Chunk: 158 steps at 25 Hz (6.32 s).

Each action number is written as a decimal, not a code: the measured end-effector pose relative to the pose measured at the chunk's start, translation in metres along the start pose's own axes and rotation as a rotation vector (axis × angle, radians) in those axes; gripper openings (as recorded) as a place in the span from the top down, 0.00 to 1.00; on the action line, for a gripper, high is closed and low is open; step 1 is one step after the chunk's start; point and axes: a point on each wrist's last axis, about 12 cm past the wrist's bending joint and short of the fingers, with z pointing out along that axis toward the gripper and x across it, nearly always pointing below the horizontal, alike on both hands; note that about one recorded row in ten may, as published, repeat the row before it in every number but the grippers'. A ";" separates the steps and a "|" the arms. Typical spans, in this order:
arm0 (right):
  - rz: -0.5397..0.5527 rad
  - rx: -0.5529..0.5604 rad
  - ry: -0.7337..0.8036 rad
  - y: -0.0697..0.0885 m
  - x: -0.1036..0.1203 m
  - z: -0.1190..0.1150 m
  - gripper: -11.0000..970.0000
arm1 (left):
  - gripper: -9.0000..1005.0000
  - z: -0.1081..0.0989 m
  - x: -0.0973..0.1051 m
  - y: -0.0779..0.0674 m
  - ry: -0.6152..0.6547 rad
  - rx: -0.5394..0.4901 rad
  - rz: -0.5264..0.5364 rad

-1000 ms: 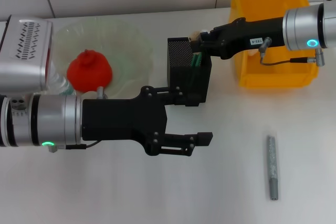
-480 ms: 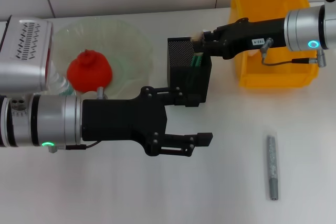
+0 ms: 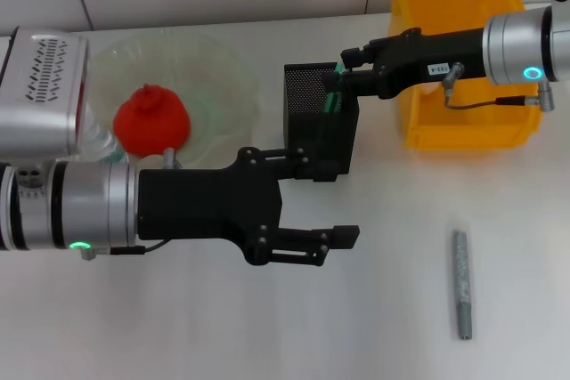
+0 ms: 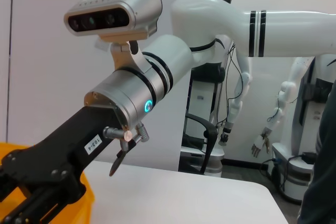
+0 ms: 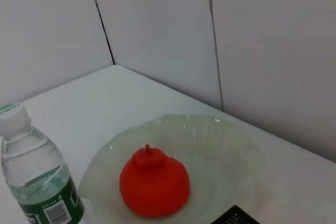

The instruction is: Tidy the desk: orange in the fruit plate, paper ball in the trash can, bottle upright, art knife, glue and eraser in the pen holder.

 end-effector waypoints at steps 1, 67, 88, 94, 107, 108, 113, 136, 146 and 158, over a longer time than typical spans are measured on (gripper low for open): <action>-0.004 0.003 -0.002 0.000 0.000 -0.001 0.50 | 0.21 0.000 0.000 0.000 0.000 -0.001 0.001; -0.102 0.022 0.801 0.080 -0.013 -0.026 0.21 | 0.21 -0.014 0.011 -0.008 -0.008 -0.024 0.006; -0.130 0.036 0.902 0.081 -0.009 -0.034 0.21 | 0.21 -0.013 0.011 -0.009 -0.008 -0.013 0.007; -0.298 -0.032 0.893 0.082 -0.004 -0.038 0.21 | 0.21 -0.013 0.011 -0.009 -0.007 -0.010 0.008; -0.587 -0.131 0.948 0.082 0.006 -0.034 0.21 | 0.21 -0.014 0.010 -0.008 -0.012 -0.015 0.008; -0.598 -0.134 0.951 0.082 0.007 -0.034 0.21 | 0.21 -0.014 0.010 -0.008 -0.012 -0.015 0.008; -0.650 -0.157 0.959 0.083 0.007 -0.030 0.21 | 0.21 -0.014 0.010 -0.008 -0.015 -0.018 0.008; -0.861 -0.216 1.045 0.091 0.009 -0.022 0.21 | 0.21 -0.012 0.009 -0.007 -0.017 -0.017 0.004; -0.913 -0.230 1.044 0.092 0.012 -0.015 0.21 | 0.22 -0.011 0.010 -0.009 -0.020 -0.013 0.000; -0.988 -0.257 1.044 0.090 0.015 -0.002 0.22 | 0.22 -0.012 0.009 -0.007 -0.021 -0.019 -0.005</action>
